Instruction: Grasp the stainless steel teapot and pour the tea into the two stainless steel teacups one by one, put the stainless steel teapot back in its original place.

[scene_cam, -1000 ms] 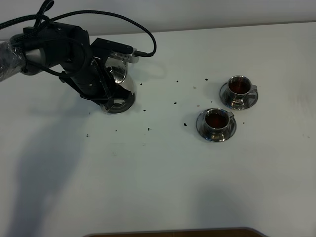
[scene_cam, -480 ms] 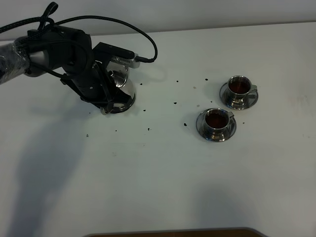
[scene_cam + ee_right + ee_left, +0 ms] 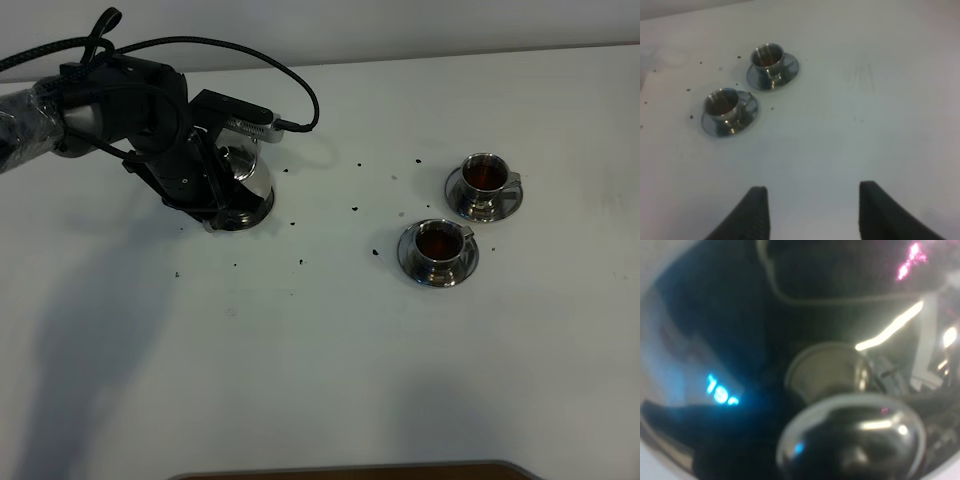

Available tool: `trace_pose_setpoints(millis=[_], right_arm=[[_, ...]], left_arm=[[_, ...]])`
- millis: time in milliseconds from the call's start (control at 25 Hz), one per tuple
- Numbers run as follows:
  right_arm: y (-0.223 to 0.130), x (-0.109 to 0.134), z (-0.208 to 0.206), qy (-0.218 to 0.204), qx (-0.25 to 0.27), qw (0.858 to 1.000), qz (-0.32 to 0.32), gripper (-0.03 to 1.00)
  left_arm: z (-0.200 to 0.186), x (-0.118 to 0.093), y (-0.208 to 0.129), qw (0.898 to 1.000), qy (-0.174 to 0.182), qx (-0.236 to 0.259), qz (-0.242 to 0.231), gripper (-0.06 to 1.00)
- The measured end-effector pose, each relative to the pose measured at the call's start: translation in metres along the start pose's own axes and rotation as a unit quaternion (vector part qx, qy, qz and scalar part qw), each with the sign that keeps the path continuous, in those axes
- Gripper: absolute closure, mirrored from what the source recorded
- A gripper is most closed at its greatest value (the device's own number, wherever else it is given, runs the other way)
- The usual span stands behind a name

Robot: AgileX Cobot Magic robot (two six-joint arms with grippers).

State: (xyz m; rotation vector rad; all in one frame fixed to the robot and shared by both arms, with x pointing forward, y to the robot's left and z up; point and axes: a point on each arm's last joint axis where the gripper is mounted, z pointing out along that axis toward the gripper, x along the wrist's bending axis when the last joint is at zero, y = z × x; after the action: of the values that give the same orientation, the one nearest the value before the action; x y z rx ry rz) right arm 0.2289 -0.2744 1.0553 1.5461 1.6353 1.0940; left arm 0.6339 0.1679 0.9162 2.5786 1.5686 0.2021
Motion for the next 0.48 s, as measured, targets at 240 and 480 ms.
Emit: trace_pose_setpoints(millis=[240, 480], right_arm=[[0.0, 0.0, 0.0, 0.0, 0.0, 1.0, 0.0, 0.55], [0.0, 0.0, 0.0, 0.0, 0.0, 1.0, 0.0, 0.55]], left_arm=[[0.0, 0.0, 0.0, 1.0, 0.0, 0.0, 0.001, 0.7], [0.0, 0.0, -0.0002, 1.0, 0.0, 0.001, 0.001, 0.69]])
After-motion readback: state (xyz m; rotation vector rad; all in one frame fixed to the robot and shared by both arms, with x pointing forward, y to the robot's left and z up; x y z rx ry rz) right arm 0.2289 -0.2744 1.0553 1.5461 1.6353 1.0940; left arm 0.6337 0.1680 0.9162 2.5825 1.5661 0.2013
